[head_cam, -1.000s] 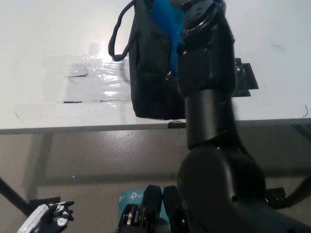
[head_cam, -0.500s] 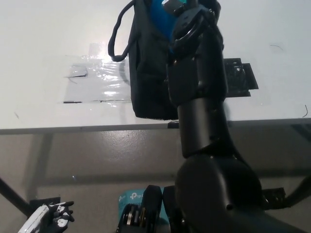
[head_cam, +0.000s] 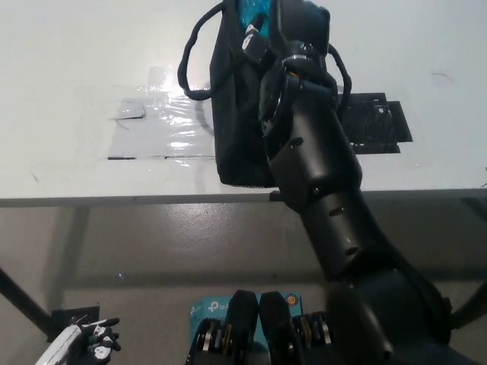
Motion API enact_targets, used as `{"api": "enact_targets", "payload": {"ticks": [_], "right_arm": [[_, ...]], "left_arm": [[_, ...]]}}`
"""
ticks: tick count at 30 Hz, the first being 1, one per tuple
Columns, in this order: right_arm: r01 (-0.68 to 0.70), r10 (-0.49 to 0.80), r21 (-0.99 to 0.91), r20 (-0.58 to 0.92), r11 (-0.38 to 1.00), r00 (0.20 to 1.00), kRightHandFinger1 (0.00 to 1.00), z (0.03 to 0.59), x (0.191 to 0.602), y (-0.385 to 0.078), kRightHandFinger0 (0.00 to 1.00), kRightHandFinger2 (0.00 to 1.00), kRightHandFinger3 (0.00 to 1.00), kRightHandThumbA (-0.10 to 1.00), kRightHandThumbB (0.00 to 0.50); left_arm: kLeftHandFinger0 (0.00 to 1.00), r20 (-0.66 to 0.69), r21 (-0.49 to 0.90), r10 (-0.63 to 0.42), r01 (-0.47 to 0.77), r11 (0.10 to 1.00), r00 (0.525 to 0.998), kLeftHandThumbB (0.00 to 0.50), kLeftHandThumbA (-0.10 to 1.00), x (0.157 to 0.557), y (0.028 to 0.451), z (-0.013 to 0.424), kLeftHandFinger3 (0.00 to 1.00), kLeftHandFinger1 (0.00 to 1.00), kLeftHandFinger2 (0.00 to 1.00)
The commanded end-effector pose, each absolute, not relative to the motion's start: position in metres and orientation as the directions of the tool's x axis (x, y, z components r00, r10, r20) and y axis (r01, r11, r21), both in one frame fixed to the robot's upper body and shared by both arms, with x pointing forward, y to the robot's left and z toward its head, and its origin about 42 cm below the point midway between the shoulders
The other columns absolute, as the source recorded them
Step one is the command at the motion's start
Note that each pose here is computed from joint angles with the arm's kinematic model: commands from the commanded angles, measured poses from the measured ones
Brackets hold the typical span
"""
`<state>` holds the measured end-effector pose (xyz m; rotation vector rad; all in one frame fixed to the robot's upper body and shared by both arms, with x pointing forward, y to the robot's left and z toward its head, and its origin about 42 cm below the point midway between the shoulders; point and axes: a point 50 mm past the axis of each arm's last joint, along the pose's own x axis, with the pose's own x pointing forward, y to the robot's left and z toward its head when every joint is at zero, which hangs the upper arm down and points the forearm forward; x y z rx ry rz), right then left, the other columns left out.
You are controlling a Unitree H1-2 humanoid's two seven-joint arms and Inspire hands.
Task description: The robot uses its right hand to pick up a stack of plates kept in the middle of the desk and put it inside a bag kept next to it
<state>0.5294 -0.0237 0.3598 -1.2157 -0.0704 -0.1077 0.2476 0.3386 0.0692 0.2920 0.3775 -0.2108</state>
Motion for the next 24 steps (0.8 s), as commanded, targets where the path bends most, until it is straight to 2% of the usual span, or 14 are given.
{"api": "enact_targets", "payload": {"ticks": [1, 2, 3, 8, 9, 10, 15, 16, 17, 18, 20, 21, 22, 24], "right_arm": [[0.106, -0.030, -0.940, 0.101, 0.324, 0.994, 0.06, 0.355, 0.532, -0.031, 0.00, 0.37, 0.26, -0.10, 0.000], [0.106, -0.028, -0.940, 0.102, 0.324, 0.994, 0.06, 0.355, 0.532, -0.031, 0.00, 0.37, 0.26, -0.10, 0.000], [0.083, -0.046, -0.950, 0.072, 0.301, 0.996, 0.02, 0.321, 0.527, -0.029, 0.00, 0.33, 0.14, -0.10, 0.002], [0.065, -0.050, -0.945, 0.052, 0.319, 0.997, 0.02, 0.312, 0.525, -0.029, 0.00, 0.34, 0.17, -0.10, 0.000], [0.055, -0.069, -0.916, 0.030, 0.397, 0.997, 0.08, 0.299, 0.522, -0.028, 0.00, 0.44, 0.60, -0.10, 0.064], [0.051, -0.073, -0.908, 0.022, 0.417, 0.997, 0.13, 0.296, 0.522, -0.028, 0.00, 0.51, 0.72, -0.10, 0.044], [0.055, -0.089, -0.885, 0.015, 0.462, 0.996, 0.16, 0.294, 0.521, -0.028, 0.00, 0.55, 0.81, -0.10, 0.006], [0.042, -0.091, -0.877, -0.002, 0.479, 0.996, 0.56, 0.294, 0.521, -0.027, 0.30, 0.99, 1.00, 0.19, 0.039], [0.029, -0.093, -0.869, -0.019, 0.493, 0.995, 0.68, 0.294, 0.520, -0.027, 0.47, 0.95, 1.00, 0.31, 0.042], [0.027, -0.095, -0.867, -0.023, 0.497, 0.995, 0.66, 0.294, 0.521, -0.027, 0.54, 0.76, 1.00, 0.36, 0.038], [0.028, -0.099, -0.867, -0.024, 0.498, 0.995, 0.61, 0.294, 0.520, -0.027, 0.56, 0.64, 1.00, 0.36, 0.032], [-0.016, -0.087, -0.880, -0.066, 0.474, 0.994, 1.00, 0.295, 0.521, -0.028, 1.00, 1.00, 1.00, 0.77, 0.296], [-0.073, -0.079, -0.897, -0.119, 0.437, 0.990, 1.00, 0.299, 0.524, -0.031, 1.00, 1.00, 1.00, 0.97, 0.492], [-0.051, -0.091, -0.899, -0.100, 0.435, 0.991, 1.00, 0.311, 0.527, -0.037, 1.00, 1.00, 1.00, 1.00, 0.500]], "left_arm": [[0.87, -0.357, 0.262, -0.166, 0.269, 0.927, 0.919, 0.191, -0.10, 0.250, 0.340, 0.077, 0.99, 0.83, 0.89], [0.87, -0.357, 0.262, -0.166, 0.269, 0.927, 0.919, 0.191, -0.10, 0.250, 0.340, 0.077, 0.99, 0.83, 0.89], [0.87, -0.368, 0.252, -0.162, 0.266, 0.931, 0.916, 0.184, -0.10, 0.246, 0.339, 0.075, 0.97, 0.82, 0.89], [0.83, -0.367, 0.241, -0.162, 0.262, 0.935, 0.916, 0.190, -0.10, 0.243, 0.338, 0.074, 0.95, 0.80, 0.88], [0.82, -0.360, 0.261, -0.166, 0.270, 0.927, 0.918, 0.177, -0.10, 0.243, 0.339, 0.074, 0.94, 0.80, 0.87], [0.83, -0.364, 0.258, -0.164, 0.268, 0.928, 0.917, 0.175, -0.10, 0.243, 0.339, 0.074, 0.95, 0.80, 0.87], [0.83, -0.366, 0.256, -0.165, 0.269, 0.928, 0.916, 0.171, -0.10, 0.243, 0.338, 0.073, 0.96, 0.81, 0.87], [0.82, -0.365, 0.260, -0.165, 0.271, 0.927, 0.916, 0.168, -0.10, 0.243, 0.338, 0.074, 0.97, 0.80, 0.88], [0.82, -0.363, 0.269, -0.168, 0.276, 0.923, 0.916, 0.168, -0.10, 0.242, 0.338, 0.075, 0.96, 0.80, 0.88], [0.82, -0.363, 0.271, -0.169, 0.277, 0.922, 0.916, 0.168, -0.10, 0.242, 0.338, 0.075, 0.96, 0.80, 0.88], [0.81, -0.363, 0.271, -0.169, 0.277, 0.922, 0.916, 0.168, -0.10, 0.242, 0.338, 0.075, 0.96, 0.80, 0.88], [0.80, -0.363, 0.274, -0.168, 0.277, 0.921, 0.916, 0.162, -0.10, 0.242, 0.338, 0.073, 0.94, 0.78, 0.86], [0.79, -0.368, 0.278, -0.164, 0.277, 0.920, 0.915, 0.171, -0.10, 0.242, 0.339, 0.070, 0.94, 0.78, 0.86], [0.80, -0.376, 0.272, -0.163, 0.277, 0.921, 0.912, 0.173, -0.10, 0.243, 0.339, 0.070, 0.95, 0.79, 0.86]]}}
